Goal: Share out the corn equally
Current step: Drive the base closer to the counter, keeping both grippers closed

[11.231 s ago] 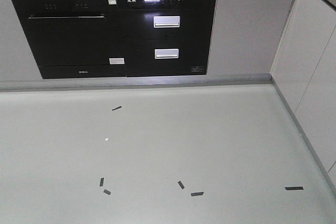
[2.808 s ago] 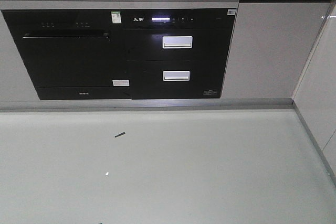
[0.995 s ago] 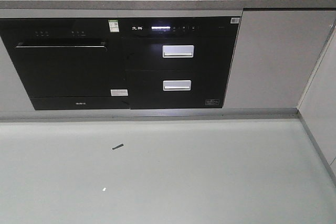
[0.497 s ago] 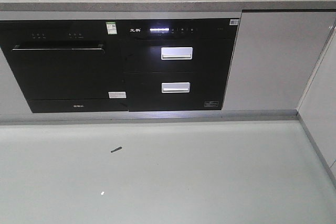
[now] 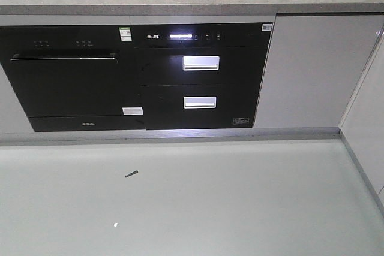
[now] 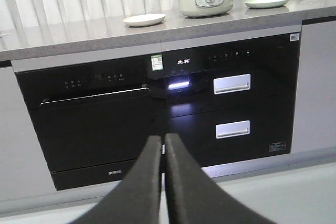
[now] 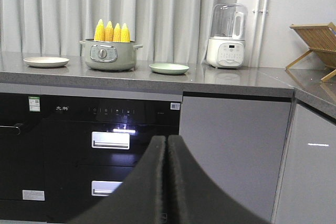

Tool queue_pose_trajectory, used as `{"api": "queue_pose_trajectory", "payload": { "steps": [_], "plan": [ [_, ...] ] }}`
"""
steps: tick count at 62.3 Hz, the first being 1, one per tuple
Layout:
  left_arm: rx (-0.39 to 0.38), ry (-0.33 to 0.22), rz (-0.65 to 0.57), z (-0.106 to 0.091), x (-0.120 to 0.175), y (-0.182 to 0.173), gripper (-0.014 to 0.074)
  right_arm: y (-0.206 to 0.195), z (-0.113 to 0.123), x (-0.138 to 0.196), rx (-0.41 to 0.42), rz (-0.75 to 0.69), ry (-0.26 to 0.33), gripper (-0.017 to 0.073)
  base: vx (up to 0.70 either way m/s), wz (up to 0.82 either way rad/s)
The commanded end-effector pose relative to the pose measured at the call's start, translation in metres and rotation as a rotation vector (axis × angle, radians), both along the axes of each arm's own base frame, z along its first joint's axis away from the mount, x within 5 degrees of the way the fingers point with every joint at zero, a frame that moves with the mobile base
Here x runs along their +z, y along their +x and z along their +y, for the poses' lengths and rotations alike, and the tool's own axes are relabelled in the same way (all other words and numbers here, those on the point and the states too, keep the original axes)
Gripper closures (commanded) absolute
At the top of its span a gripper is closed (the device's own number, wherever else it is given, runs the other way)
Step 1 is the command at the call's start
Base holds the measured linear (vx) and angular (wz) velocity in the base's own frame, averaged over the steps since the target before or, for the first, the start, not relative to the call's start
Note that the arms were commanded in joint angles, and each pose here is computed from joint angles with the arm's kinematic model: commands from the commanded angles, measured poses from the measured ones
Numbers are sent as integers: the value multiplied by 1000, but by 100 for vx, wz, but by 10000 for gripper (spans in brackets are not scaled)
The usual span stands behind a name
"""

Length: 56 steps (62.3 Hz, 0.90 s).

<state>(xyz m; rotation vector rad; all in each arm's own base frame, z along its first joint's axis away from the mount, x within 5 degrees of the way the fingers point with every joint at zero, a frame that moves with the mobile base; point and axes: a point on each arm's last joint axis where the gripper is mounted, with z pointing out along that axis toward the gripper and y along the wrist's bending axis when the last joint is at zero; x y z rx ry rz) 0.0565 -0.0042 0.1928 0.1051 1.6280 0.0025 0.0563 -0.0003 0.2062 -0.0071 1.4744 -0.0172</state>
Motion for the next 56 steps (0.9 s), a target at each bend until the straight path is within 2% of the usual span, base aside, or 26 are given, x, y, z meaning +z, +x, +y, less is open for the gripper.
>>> {"api": "queue_pose_trajectory", "payload": {
  "steps": [1,56],
  "plan": [
    [10,-17,-79,1,6,-1,600,-1,0,4,-2,-73,-12,564,3,-1],
    [10,-17,-79,1,6,-1,600,-1,0,4,-2,-73,-12,564,4,0]
  ]
}}
